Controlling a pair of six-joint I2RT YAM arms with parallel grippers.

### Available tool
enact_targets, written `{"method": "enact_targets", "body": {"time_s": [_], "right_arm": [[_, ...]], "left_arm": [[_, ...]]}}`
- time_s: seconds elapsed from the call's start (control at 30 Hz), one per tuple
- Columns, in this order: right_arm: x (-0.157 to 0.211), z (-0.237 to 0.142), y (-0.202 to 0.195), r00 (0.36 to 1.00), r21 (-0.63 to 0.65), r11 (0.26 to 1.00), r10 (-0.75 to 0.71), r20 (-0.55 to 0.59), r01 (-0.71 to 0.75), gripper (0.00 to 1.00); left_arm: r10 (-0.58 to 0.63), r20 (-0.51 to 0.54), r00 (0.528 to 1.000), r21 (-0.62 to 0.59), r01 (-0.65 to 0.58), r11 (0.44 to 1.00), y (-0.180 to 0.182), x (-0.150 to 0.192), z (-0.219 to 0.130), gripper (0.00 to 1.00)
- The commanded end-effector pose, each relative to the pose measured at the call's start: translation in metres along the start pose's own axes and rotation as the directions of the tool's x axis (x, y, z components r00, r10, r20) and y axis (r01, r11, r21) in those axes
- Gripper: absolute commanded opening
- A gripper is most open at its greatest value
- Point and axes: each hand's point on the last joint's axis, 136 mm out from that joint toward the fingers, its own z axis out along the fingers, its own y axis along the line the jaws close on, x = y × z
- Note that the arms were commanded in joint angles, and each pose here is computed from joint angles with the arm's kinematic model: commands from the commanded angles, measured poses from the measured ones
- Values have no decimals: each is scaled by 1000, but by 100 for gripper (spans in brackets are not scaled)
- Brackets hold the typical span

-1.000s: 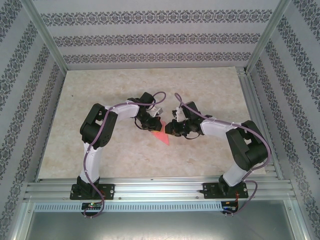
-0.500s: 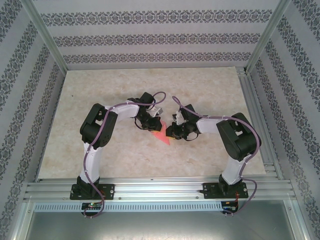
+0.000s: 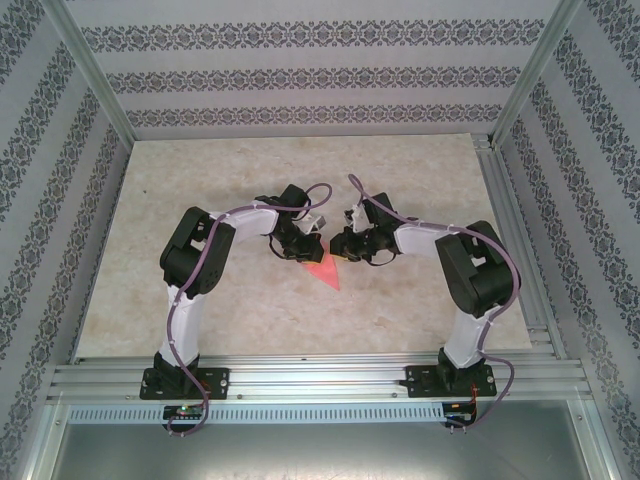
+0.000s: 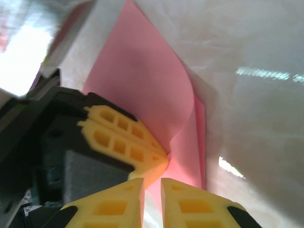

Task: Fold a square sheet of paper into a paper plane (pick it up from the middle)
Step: Third fold the triangle at the center of the table.

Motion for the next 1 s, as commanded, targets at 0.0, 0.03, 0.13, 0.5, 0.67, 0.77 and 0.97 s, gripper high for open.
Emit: {"method": "enact_targets", "body": {"time_s": [0.0,0.03,0.13,0.5,0.67,0.77,0.97], "right_arm": [[-5,10,-3,1000,-32,999,-5,-14,4,17],[-4,13,-9,1000,-12,1000,9,-19,-10,17],[-2,18,-30,999,58,998,34,-24,-32,16],[-23,-3,15,999,-72,997,-16,35,18,18],[-31,1,-1,999,13,1000,-4,40,4,15],[-30,8,-12,1000,41,999,11,29,-12,12],[-26,24,-34,998,86,995,56,1,-55,10]], "left_arm": [[-22,1,1000,-34,22,999,15,2,3,10],[-24,-1,1000,-36,24,999,16,2,2,10],[-26,3,1000,-38,26,999,16,3,2,10],[-26,0,1000,-44,26,999,17,8,-1,10],[-26,3,1000,-43,26,999,17,6,-1,10],[-26,2,1000,-44,26,999,18,6,-2,10],[-26,4,1000,-44,26,999,18,5,-3,10]]}}
